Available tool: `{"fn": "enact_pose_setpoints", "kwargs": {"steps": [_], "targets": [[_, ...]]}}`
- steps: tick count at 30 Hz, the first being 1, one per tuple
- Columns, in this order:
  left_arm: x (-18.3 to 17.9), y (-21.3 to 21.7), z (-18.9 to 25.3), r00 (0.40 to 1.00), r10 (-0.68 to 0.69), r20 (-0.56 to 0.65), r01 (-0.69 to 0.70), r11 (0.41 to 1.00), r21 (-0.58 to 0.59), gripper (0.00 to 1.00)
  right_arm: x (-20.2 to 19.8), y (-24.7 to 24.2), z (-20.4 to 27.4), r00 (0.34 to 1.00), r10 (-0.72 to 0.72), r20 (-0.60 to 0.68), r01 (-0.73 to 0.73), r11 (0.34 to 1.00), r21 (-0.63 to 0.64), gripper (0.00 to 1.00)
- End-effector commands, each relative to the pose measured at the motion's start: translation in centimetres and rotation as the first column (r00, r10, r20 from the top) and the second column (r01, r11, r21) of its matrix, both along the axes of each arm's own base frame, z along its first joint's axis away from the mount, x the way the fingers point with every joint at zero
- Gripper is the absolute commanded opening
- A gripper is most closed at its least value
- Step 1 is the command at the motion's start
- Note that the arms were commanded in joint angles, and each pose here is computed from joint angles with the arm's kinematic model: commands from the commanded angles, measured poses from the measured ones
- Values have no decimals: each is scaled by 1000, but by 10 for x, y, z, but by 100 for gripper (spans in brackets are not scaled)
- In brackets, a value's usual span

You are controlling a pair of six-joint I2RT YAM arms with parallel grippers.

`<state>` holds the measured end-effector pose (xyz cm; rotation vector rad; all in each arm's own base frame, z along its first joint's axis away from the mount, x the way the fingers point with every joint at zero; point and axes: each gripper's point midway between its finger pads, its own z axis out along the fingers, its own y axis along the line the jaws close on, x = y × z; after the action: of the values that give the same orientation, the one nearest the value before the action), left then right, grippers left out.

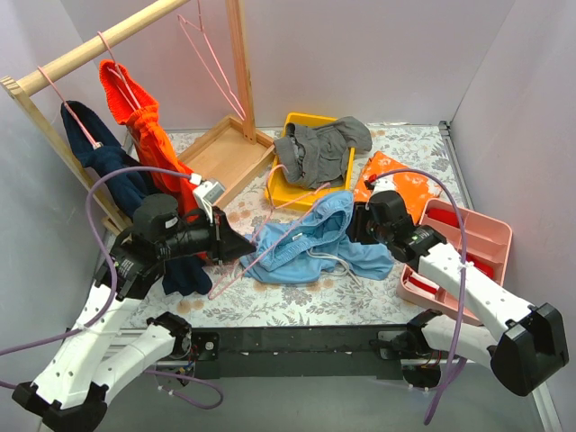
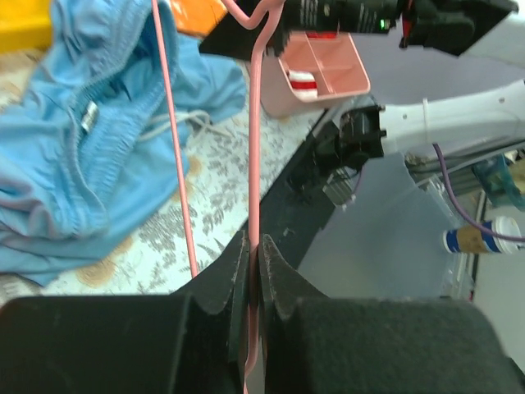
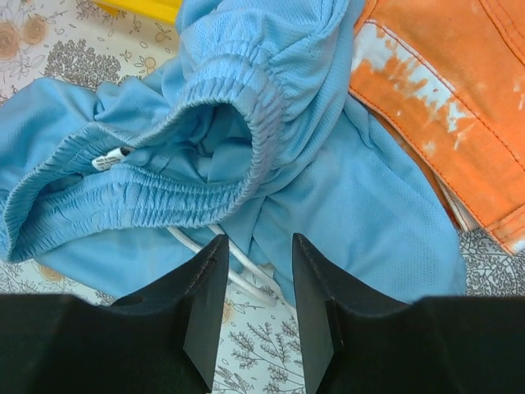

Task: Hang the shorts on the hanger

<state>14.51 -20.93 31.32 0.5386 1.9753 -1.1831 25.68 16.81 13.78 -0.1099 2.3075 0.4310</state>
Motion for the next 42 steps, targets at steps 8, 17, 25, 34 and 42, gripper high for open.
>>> {"fn": "enact_pose_setpoints", "kwargs": {"steps": [8, 17, 25, 34, 42], "targets": [[-31, -5, -39, 988, -74, -135, 85, 993, 83, 0, 33, 23, 9, 997, -25, 77, 20, 998, 60, 43], [-9, -13, -62, 985, -19, -170, 40, 991, 124, 0, 57, 32, 16, 992, -53, 111, 51, 998, 21, 27], [9, -29, -70, 990, -51, -128, 64, 993, 99, 0, 57, 37, 36, 991, -40, 129, 47, 998, -48, 1], [26, -45, -55, 997, -74, 32, 73, 997, 23, 0, 32, 85, 117, 968, 152, 198, -152, 988, -13, 1], [48, -46, -50, 968, 126, 217, -92, 983, -158, 0, 22, 102, 127, 956, 241, 164, -244, 970, -1, 1]]}}
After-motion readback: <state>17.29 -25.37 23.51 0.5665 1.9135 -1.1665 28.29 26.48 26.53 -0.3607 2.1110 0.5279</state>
